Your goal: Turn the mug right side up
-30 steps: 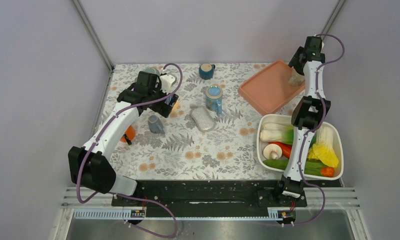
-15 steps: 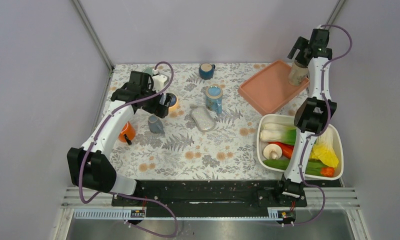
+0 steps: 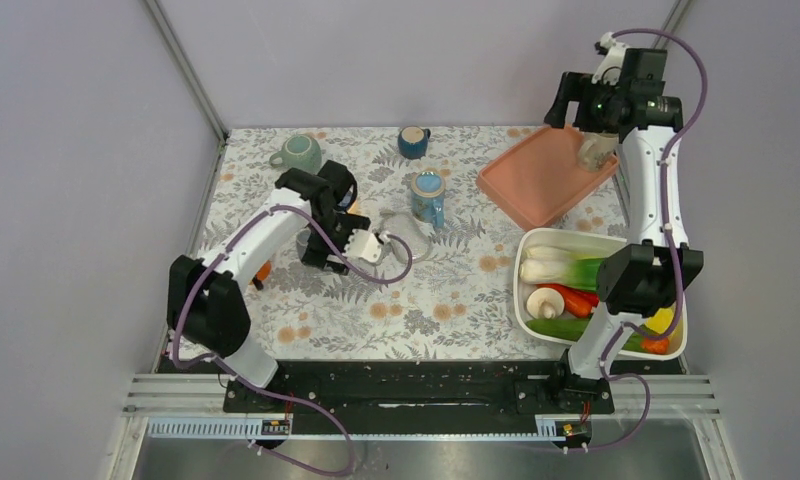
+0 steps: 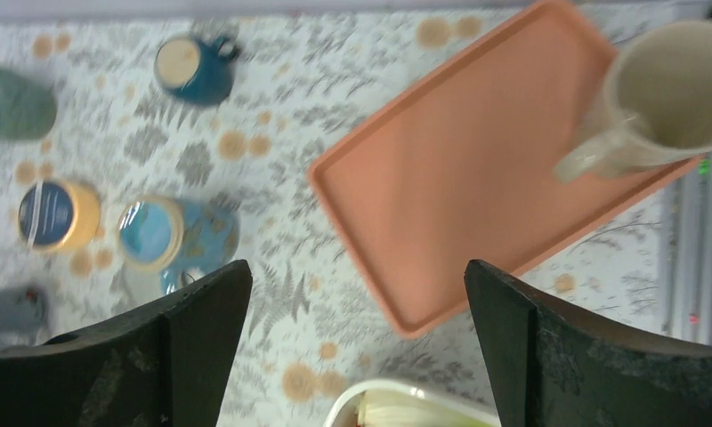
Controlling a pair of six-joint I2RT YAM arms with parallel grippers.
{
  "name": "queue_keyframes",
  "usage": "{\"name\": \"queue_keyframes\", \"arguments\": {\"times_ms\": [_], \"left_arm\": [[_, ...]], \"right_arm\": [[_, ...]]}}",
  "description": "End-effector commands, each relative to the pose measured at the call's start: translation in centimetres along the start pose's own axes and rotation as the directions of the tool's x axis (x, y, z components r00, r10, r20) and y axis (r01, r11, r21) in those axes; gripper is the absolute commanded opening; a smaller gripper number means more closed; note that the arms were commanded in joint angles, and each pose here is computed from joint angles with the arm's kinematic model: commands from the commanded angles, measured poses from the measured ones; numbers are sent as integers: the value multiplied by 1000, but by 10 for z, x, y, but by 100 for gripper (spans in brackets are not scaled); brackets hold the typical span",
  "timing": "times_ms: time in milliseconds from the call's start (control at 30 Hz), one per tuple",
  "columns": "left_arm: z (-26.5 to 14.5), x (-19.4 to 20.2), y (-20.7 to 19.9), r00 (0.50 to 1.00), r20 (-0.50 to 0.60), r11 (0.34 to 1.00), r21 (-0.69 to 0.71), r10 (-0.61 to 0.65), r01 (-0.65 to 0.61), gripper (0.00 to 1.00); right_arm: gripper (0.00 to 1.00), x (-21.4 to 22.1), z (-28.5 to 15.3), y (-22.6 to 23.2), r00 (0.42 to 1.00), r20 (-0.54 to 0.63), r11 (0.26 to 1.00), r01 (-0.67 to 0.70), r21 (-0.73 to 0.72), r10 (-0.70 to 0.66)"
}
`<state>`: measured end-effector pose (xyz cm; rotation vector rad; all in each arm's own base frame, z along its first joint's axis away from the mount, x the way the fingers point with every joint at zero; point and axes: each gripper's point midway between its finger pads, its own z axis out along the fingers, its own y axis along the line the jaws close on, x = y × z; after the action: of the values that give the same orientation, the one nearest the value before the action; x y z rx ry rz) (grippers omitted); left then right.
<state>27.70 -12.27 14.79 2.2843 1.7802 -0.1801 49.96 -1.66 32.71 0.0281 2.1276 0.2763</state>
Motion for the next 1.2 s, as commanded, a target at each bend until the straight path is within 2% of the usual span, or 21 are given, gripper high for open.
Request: {"name": "queue_keyframes", "arguments": {"times_ms": [0,100,233,400,500,633,667,733,767,800,833,967,1067,1167], "left_arm": [[20,22,8,944,-120,951,85,307,-298,82],[34,34,14,929,-167,943,100,331,-318,82],[52,36,21,918,-176,934,107,356,-342,78],[69,52,20,906,-225,931,148,359,-333,70],[79,58,25,891,-251,924,146,379,-352,59],[86,71,24,876,-304,924,202,374,-325,50],[86,72,24,877,-306,925,203,371,-321,47],[87,73,25,877,-307,926,204,369,-318,35],[87,72,25,878,-307,926,204,368,-317,26],[85,71,27,880,-308,930,196,361,-312,12],[84,69,29,886,-309,936,182,345,-301,1],[64,56,36,932,-285,971,145,225,-191,0],[41,25,53,987,-160,998,52,27,-18,0],[10,-12,70,988,11,988,-3,-154,154,0]], "right_arm": [[100,38,-27,47,992,-73,982,88,-169,-102],[100,67,-38,65,993,-71,971,74,-229,-93],[99,83,-57,86,999,-5,950,43,-308,-46],[99,110,-64,89,999,-42,952,-2,-306,-12],[100,120,-67,89,999,-54,953,-9,-302,-8],[99,124,-73,93,999,-53,947,-13,-321,-4],[99,124,-75,94,999,-51,947,-13,-322,-4],[99,123,-77,94,999,-48,948,-15,-319,0],[100,123,-79,94,999,-44,948,-16,-318,2],[99,123,-81,95,999,-42,947,-18,-319,6],[99,123,-82,96,999,-40,947,-20,-321,7],[99,129,-85,97,998,-51,946,-40,-320,25],[99,136,-87,101,996,-71,944,-72,-321,51],[99,146,-88,126,995,-94,927,-59,-370,26]]}}
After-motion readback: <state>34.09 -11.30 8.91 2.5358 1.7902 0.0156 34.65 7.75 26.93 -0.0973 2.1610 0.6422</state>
